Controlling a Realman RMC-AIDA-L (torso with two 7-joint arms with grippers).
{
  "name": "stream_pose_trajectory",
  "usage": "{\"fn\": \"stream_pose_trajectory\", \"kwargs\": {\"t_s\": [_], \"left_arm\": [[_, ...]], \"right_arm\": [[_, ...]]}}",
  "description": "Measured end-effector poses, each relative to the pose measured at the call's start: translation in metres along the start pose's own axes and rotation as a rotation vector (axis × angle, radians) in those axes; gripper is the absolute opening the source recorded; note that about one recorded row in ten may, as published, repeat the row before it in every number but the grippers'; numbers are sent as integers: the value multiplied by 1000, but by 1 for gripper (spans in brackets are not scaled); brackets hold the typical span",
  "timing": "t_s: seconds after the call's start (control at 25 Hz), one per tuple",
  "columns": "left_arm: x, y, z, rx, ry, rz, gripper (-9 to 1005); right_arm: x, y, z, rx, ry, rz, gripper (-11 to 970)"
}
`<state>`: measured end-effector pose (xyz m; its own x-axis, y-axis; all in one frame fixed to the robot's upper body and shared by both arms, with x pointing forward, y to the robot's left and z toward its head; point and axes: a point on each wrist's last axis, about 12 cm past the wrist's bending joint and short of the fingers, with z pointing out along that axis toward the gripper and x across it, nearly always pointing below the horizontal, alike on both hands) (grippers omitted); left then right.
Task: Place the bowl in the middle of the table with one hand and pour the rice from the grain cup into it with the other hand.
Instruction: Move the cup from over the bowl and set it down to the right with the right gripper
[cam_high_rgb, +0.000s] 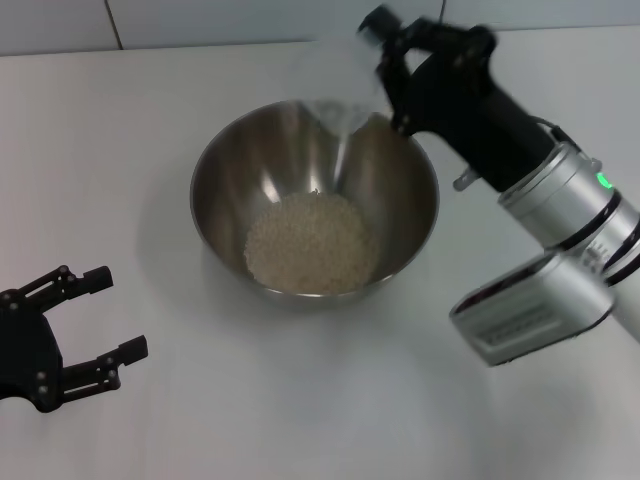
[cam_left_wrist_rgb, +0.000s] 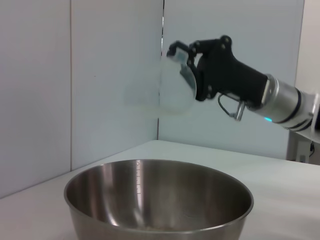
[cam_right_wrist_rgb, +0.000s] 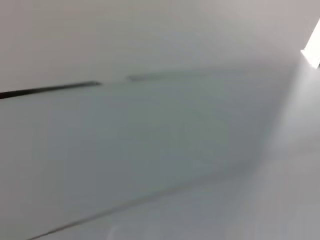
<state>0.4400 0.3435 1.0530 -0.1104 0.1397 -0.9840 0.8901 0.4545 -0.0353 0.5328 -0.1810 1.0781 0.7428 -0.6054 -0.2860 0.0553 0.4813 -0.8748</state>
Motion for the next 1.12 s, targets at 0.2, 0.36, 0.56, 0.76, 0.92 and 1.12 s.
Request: {"fn": "stream_pose_trajectory", "kwargs": {"t_s": [0.2, 0.36, 0.56, 0.76, 0.92, 1.12], "left_arm": [[0, 0, 0, 3, -1, 1, 860], [0, 0, 0, 3, 0, 1, 860], [0, 0, 0, 4, 0, 1, 859], [0, 0, 1, 5, -1, 1, 859], [-1, 1, 0, 7, 0, 3, 859], [-2, 2, 1, 12, -3, 0, 859]], "right_arm": [[17, -13, -11, 139, 124, 425, 44], [28, -17, -20, 205, 184, 637, 45], [44, -13, -30, 235, 307, 849, 46], [54, -1, -34, 198, 423, 962, 48], [59, 7, -36, 161, 503, 1000, 49], [65, 15, -40, 127, 592, 1018, 50]]}}
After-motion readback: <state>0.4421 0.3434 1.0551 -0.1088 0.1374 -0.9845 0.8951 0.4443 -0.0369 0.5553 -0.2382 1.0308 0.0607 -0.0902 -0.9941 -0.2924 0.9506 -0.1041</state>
